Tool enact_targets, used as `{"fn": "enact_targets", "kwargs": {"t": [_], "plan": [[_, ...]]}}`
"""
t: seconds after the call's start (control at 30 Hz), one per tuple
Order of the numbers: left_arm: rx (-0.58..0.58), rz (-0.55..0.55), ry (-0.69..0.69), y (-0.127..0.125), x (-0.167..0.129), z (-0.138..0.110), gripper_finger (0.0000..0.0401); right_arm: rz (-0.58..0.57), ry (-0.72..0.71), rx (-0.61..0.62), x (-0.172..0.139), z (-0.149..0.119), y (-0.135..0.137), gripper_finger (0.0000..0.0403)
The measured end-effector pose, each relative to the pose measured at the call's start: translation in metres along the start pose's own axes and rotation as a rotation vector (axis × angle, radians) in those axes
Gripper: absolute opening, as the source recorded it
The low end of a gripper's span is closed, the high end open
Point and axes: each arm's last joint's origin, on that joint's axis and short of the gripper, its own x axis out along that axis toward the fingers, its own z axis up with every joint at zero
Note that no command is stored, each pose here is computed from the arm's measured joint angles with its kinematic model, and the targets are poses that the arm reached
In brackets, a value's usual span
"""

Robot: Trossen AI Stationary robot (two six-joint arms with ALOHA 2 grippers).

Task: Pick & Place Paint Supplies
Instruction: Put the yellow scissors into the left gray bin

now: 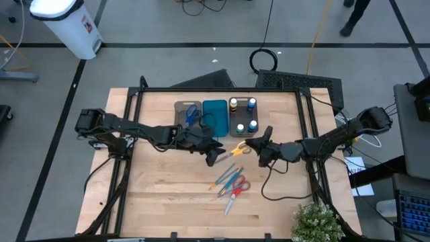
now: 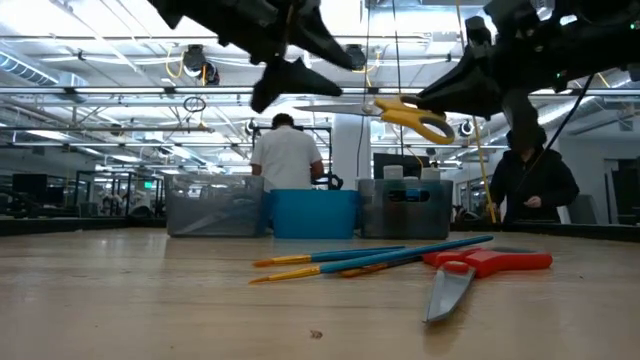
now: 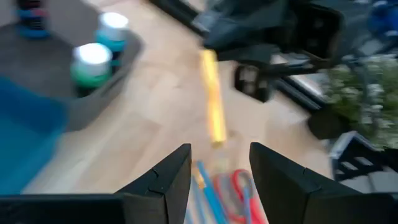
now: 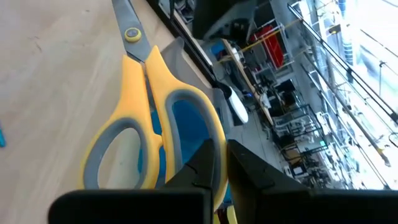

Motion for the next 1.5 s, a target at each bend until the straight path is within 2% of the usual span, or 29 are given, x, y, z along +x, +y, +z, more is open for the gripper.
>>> {"fn": "enact_targets", "kwargs": {"t": [0.17,0.3,0.77,1.13,1.27,1.43,1.5], "plan": [[0.011,-0.117,-0.007,0.003,0.023,-0.005,0.0173,-0.001,0.007,-0.015,0.004,-0.001,0.003,0.0012],[-0.037,-0.158,0.048,0.012,0.031,-0.003,0.0173,0.014,0.019,-0.031,0.006,-0.002,0.008,0.0013],[0.007,-0.082,0.075,0.017,0.032,-0.007,0.0173,-0.049,-0.033,0.029,0.008,0.003,0.002,0.0013],[0.04,-0.07,0.069,0.017,0.032,-0.007,0.017,-0.06,-0.045,0.041,0.008,0.004,0.0,0.0013],[0.058,-0.071,0.068,0.017,0.032,-0.007,0.0131,-0.059,-0.044,0.042,0.008,0.004,0.0,0.0013],[0.085,-0.073,0.065,0.017,0.032,-0.007,0.003,-0.058,-0.04,0.041,0.008,0.004,0.001,0.0013],[0.103,-0.074,0.06,0.017,0.032,-0.006,0.0025,-0.057,-0.038,0.043,0.008,0.004,0.001,0.0015]]}}
